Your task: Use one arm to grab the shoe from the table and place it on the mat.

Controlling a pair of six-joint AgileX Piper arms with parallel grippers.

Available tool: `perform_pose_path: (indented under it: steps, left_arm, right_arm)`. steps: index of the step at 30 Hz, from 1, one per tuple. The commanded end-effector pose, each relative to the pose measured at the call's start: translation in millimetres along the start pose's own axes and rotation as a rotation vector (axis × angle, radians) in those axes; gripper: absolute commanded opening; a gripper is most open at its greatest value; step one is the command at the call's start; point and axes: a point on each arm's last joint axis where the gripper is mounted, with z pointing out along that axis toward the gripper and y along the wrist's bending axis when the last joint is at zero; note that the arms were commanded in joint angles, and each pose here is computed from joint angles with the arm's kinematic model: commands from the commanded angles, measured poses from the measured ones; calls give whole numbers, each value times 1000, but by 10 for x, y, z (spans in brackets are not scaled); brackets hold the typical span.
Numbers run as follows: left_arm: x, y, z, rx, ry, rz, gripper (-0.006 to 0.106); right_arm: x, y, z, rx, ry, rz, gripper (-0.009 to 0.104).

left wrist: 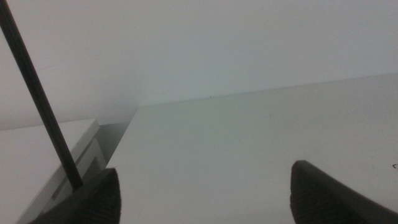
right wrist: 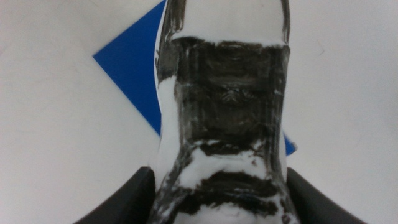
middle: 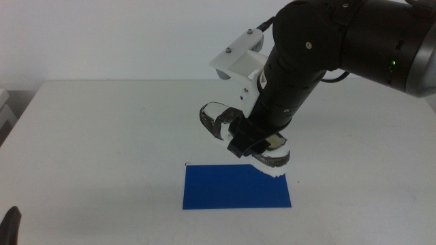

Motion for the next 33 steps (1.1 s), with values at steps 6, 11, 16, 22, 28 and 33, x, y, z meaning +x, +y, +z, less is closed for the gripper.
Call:
perform_pose_path:
  steps: [6,11,16,22,28,33]
  left_arm:
    - [-61,1,-6,-1,-84,-14,94]
    - [-61,1,-6,-1,-84,-14,94]
    - [-61,1,-6,-1,-84,-14,94]
    - [-61,1,-6,-1,-84,-14,94]
    - [-61,1,-6,-1,-84,-14,94]
    - [-61,1,-6,-1,-84,-14,94]
  right_arm:
    - [-96,-53,-277,77,-138,-344,-4]
    - [-107,-18,-185,51,-120,-585,-4]
    - [-107,15,-136,13,-115,-629,-4]
    - [-116,21,-50,1,-100,-627,-4]
    - [-145,-8,170,-18,-81,-612,-4]
    - [-171,-9,409,-29,-61,-624,-4]
